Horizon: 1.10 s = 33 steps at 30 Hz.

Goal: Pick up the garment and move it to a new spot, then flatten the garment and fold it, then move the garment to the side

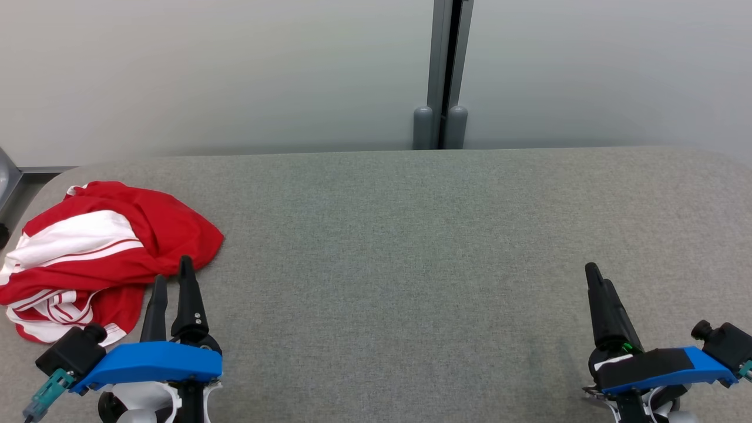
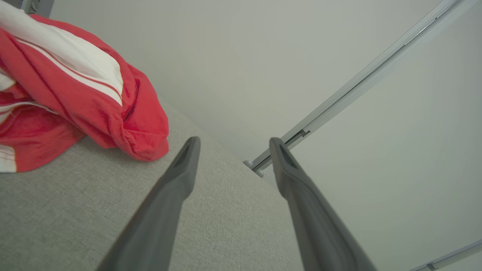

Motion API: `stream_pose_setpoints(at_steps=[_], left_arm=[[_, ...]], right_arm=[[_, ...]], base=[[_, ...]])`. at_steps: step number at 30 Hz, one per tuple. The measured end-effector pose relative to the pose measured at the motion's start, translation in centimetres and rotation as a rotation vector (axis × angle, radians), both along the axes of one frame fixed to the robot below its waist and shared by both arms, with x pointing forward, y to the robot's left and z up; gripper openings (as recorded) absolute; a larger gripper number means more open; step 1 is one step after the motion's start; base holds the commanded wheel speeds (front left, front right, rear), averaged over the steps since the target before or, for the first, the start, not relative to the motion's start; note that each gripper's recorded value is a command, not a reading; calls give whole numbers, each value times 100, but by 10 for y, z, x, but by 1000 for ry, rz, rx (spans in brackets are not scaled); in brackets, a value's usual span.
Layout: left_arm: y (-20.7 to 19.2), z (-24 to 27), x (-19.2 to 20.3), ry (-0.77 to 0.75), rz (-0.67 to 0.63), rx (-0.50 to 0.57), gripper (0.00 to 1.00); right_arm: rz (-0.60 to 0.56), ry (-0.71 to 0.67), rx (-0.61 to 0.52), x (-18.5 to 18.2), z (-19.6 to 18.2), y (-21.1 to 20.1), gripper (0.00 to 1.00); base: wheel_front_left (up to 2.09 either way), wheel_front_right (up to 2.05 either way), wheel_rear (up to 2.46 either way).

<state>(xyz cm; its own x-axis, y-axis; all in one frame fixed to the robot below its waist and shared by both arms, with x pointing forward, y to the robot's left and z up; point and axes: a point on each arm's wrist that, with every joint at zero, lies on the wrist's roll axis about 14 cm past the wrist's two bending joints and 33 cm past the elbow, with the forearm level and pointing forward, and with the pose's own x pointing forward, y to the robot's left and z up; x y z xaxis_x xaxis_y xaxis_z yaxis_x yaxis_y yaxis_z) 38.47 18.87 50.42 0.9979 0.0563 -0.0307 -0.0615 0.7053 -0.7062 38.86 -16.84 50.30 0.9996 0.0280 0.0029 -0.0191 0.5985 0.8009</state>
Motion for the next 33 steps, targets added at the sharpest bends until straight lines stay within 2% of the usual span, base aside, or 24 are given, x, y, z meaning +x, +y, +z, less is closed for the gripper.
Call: stream_pose_setpoints(at_steps=[14,33], left_arm=[[0,-1,-1,-5,-11,239,100],[-2,-6,-2,-1,-16,450,100]], right_arm=[[23,-33,-179,3,4,9,100],[53,-75,-383,4,6,20,100]], base=[[0,0,0],[0,0,0]])
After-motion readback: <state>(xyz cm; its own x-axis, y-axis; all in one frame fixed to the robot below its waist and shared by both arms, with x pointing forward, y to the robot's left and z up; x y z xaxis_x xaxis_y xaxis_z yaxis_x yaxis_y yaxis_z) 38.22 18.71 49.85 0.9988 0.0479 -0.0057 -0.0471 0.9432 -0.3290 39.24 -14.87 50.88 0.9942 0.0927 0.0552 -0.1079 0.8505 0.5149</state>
